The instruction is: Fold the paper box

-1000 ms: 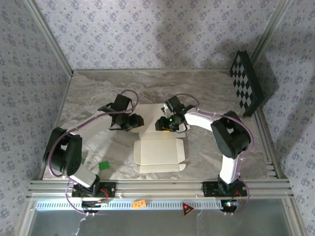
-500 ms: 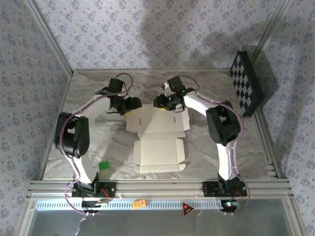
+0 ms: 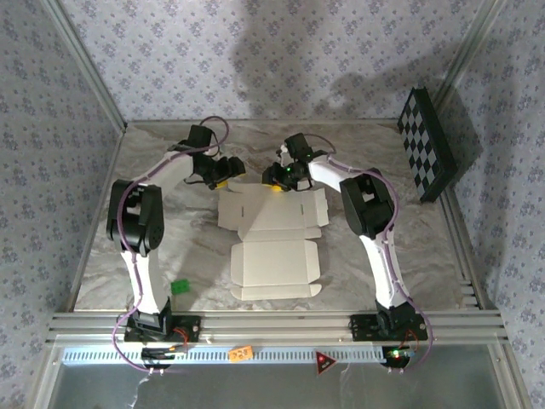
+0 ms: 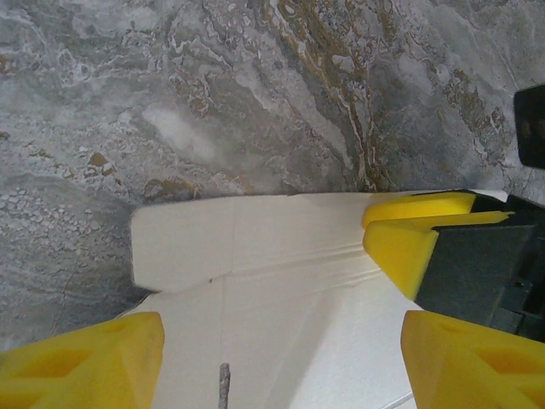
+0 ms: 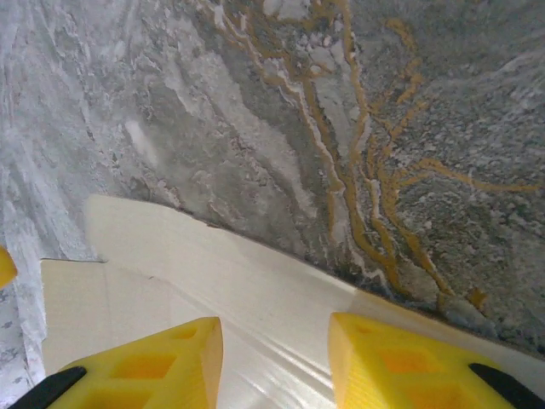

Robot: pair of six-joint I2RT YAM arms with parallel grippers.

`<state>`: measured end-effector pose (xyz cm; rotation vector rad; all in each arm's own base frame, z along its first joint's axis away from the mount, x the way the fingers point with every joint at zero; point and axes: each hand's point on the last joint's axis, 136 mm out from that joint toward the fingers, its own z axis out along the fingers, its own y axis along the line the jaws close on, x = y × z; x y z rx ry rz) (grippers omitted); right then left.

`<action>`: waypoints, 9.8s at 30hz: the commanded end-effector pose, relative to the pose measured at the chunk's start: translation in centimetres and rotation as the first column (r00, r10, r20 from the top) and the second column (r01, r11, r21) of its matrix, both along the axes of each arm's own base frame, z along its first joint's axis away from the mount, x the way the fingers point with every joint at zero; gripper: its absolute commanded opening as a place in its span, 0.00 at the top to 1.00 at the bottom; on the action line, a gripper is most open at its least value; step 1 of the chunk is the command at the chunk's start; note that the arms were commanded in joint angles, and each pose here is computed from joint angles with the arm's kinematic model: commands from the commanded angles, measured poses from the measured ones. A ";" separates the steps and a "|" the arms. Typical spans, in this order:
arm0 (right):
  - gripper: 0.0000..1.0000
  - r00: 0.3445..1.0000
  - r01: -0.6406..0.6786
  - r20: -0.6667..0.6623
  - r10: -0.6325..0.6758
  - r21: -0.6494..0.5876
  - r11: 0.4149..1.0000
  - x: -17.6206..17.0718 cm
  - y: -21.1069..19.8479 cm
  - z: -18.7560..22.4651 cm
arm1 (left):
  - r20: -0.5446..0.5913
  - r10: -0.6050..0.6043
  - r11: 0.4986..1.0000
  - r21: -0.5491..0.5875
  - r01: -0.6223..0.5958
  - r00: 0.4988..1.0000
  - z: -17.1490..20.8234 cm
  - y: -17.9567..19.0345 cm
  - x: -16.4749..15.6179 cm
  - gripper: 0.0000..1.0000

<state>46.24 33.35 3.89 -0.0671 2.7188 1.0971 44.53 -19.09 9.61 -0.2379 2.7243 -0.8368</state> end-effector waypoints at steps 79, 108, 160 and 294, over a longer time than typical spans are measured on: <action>0.66 0.995 0.021 -0.098 -0.023 -0.024 0.999 -2.8 -1.4 -4.4 | -0.292 -0.195 0.980 -0.011 0.201 0.936 -11.1 -5.2 -1.5 0.68; 0.66 0.987 0.025 0.161 -0.011 -0.083 0.996 -6.4 -5.8 9.3 | 0.216 -0.176 0.982 0.104 0.156 0.960 7.0 -0.6 -1.4 0.50; 0.60 0.914 0.014 0.403 0.057 -0.170 0.985 -13.3 -13.2 16.6 | 0.471 -0.290 0.924 -0.090 0.372 0.833 8.5 0.0 -6.6 0.92; 1.00 0.994 0.003 0.095 0.045 -0.457 0.890 -12.5 -19.3 10.8 | 0.134 -0.285 0.929 -0.203 0.308 0.949 -1.9 -5.2 -16.2 0.61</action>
